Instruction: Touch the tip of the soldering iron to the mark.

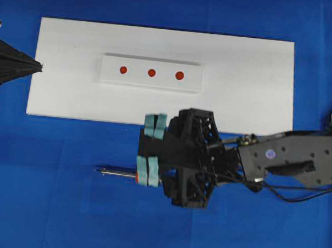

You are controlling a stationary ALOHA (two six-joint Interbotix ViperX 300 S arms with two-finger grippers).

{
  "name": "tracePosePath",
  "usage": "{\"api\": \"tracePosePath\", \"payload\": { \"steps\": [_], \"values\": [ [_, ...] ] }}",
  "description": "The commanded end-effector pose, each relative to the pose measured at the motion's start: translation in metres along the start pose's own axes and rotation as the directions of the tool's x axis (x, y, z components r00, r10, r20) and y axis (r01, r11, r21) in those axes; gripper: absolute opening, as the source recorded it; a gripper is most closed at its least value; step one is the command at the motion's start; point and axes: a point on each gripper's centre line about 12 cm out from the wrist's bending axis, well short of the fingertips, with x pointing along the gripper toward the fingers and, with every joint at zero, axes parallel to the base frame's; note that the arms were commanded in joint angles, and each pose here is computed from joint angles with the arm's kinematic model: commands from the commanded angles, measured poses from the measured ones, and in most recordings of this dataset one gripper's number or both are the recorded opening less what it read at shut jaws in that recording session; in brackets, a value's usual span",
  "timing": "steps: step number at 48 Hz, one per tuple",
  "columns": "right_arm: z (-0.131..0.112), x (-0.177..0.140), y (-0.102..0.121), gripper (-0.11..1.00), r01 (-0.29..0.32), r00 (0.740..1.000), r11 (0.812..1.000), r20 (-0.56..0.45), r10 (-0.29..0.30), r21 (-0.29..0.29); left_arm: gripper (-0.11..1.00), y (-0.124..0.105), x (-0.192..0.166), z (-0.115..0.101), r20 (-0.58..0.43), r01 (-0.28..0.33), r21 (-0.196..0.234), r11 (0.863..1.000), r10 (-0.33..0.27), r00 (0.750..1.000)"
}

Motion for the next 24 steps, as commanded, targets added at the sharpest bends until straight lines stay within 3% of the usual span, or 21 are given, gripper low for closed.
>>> {"api": "tracePosePath", "payload": {
  "steps": [1, 17, 24],
  "values": [
    [0.017, -0.015, -0.02, 0.87, 0.016, 0.998, 0.999, 0.054, -0.017, 0.028, 0.02, -0.001, 0.002, 0.006, 0.015, 0.003, 0.001, 1.0, -0.003, 1.0],
    [0.04, -0.013, -0.114, 0.87, 0.128, 0.988, 0.99, 0.08, -0.132, 0.056, 0.02, -0.001, 0.002, 0.005, 0.014, 0.003, 0.001, 1.0, -0.003, 1.0],
    [0.039, -0.018, -0.121, 0.87, 0.136, 0.986, 0.989, 0.086, -0.14, 0.049, 0.02, -0.001, 0.002, 0.005, 0.012, 0.003, 0.001, 1.0, -0.003, 1.0]
  ]
}}
